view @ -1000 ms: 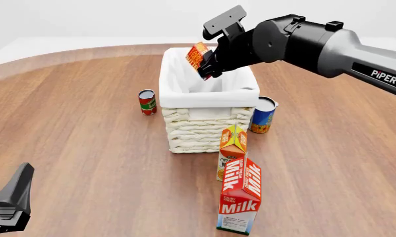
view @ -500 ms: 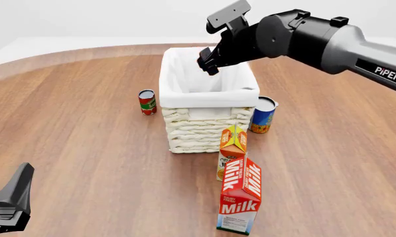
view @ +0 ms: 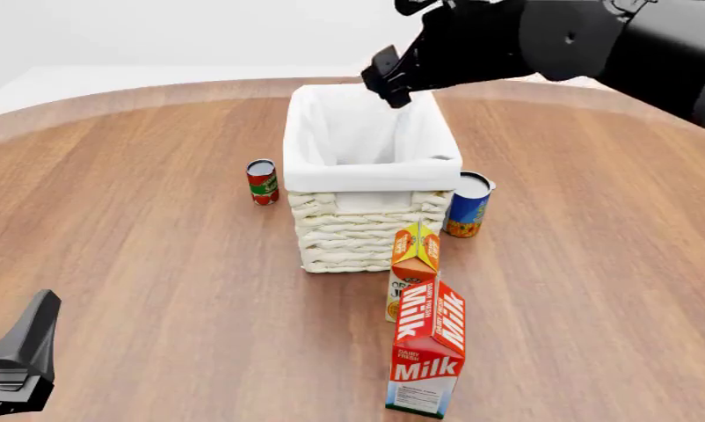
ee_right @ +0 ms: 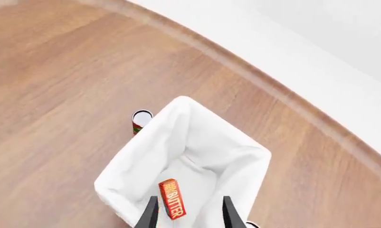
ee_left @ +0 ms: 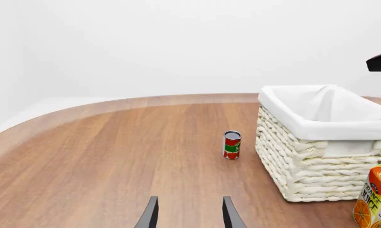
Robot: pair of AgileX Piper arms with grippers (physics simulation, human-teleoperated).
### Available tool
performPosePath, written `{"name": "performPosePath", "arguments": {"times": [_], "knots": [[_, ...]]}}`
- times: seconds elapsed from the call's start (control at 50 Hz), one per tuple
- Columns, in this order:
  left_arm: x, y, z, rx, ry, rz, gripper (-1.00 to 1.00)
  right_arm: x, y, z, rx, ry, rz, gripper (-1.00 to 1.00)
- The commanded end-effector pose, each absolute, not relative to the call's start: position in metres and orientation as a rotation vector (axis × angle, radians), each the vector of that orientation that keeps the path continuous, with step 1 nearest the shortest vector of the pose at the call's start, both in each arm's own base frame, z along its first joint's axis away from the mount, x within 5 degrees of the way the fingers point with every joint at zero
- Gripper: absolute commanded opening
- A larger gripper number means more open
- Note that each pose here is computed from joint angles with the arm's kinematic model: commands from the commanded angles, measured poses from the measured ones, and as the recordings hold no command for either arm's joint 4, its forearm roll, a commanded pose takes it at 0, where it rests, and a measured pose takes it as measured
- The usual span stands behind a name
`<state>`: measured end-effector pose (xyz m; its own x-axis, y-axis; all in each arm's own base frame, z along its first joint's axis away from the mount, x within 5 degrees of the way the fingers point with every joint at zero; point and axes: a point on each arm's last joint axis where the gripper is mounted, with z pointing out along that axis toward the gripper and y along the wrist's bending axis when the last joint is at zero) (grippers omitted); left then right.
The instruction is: Pick up the butter and put it in the basket.
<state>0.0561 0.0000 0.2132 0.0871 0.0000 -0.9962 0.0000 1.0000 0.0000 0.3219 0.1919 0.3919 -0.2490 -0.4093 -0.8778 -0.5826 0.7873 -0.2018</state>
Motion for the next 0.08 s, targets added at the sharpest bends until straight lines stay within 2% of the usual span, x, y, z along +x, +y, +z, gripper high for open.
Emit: {"name": "performPosePath", "arguments": {"times": [0.02,0.08], "knots": [[0.056,0.000,0.213,0.000,1.484,0.000,1.00,0.255,0.165,0.418,-0.741,1.780,0.244,1.00],[0.056,0.000,0.213,0.000,1.484,0.000,1.00,0.215,0.145,0.425,-0.736,1.697,0.256,1.00]]}}
